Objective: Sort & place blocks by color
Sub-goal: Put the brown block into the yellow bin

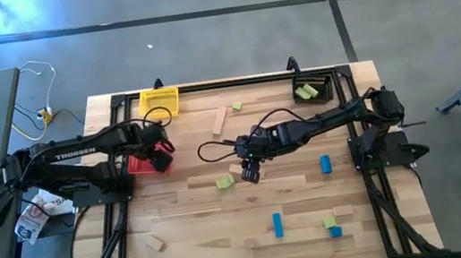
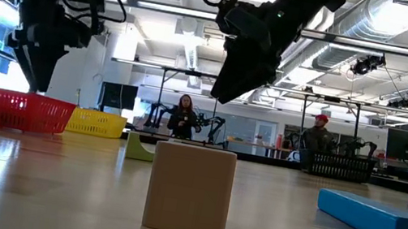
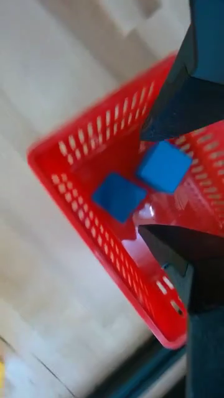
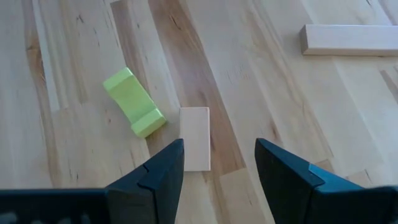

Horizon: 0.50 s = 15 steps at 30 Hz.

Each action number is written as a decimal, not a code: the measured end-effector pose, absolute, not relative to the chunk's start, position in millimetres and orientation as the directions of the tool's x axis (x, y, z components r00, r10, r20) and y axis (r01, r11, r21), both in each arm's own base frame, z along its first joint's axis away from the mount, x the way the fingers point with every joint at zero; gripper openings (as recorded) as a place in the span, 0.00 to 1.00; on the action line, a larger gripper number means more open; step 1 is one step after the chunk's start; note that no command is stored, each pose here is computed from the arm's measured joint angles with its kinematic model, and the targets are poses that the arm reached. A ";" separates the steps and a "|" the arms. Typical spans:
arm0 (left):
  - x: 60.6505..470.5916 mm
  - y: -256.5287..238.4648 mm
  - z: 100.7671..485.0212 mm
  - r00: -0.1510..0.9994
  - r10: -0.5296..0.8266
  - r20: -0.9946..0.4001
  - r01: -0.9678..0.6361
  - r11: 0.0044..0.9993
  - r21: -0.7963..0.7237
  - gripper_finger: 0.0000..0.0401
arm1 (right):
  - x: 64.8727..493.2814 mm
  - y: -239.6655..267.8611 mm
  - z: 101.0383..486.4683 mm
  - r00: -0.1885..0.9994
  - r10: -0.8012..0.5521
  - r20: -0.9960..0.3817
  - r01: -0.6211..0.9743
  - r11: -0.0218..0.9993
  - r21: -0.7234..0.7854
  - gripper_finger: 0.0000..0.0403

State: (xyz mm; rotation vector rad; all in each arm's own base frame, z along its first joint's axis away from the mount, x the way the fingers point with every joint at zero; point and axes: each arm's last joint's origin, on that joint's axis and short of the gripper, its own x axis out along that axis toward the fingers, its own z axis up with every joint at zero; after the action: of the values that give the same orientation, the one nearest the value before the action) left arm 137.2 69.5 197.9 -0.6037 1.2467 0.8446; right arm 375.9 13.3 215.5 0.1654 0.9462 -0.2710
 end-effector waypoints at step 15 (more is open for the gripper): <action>160.7 69.1 252.5 0.289 0.266 -0.920 -0.672 0.740 0.003 0.50 | 382.3 10.3 220.4 0.614 -0.221 -0.758 0.283 0.958 -0.050 0.46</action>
State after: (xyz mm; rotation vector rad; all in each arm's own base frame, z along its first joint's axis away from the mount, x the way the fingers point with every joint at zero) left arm 160.7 69.1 252.5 -0.4271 1.1126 0.6518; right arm 382.3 10.3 220.4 0.0771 0.8626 -0.2910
